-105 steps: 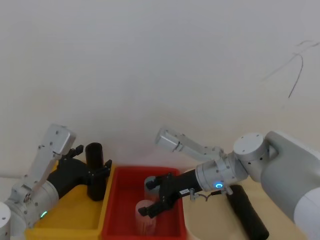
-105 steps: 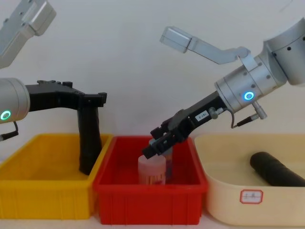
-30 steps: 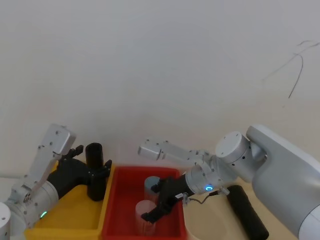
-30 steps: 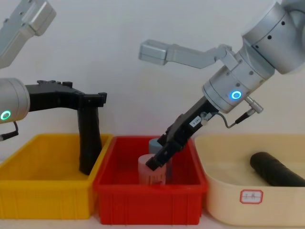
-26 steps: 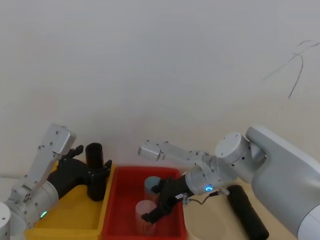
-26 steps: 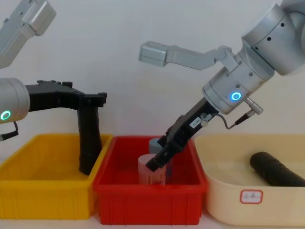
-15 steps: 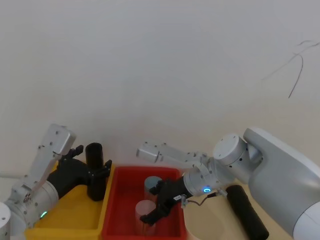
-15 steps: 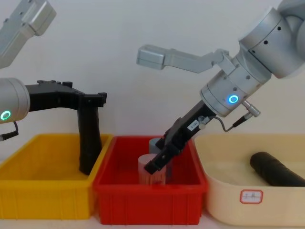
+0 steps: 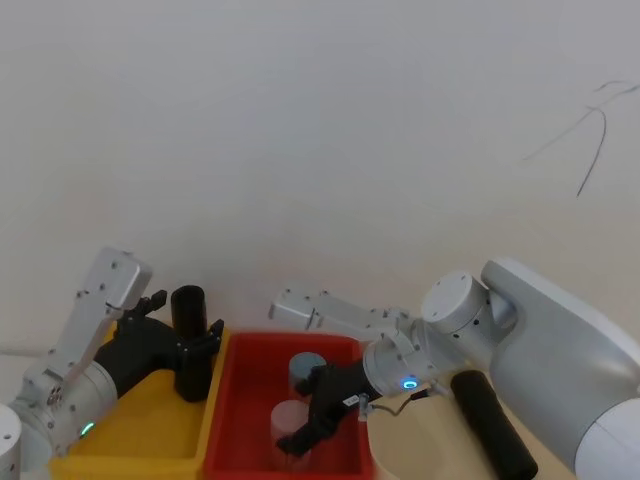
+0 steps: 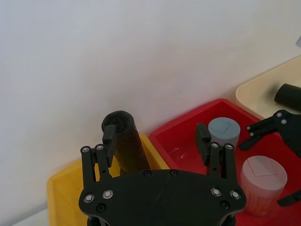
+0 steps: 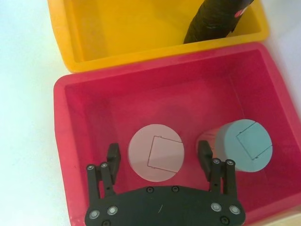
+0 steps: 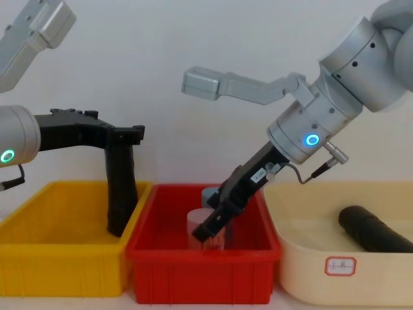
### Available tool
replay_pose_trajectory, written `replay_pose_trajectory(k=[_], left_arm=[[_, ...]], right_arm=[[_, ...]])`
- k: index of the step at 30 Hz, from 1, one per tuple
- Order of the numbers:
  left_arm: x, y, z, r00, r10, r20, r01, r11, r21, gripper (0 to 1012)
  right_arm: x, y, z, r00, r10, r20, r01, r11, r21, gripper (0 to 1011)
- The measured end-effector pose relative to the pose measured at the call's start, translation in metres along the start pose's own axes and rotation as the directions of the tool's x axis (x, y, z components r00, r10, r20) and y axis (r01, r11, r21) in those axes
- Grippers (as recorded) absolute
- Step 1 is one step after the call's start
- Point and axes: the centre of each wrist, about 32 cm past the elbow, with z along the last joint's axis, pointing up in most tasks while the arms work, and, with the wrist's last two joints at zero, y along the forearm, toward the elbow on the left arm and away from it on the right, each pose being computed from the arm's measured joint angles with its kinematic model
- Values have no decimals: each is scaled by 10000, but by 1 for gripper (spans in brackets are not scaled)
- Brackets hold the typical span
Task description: Pick up the garbage bag with the one hand and transfer it to the other hand.
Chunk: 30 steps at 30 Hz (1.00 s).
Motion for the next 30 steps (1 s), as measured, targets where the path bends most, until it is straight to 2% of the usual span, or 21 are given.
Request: replay_pose_trajectory(k=[23,30], left_arm=[[0,0,0,10000,0,0,0,10000,0,1002],[0,0,0,10000,-1,0,1,10000,0,1002]], right_arm=[[20,80,-37,9996,262,-78,-262,9997,32,997],[23,86,-43,9996,277,-93,-277,9996,32,856]])
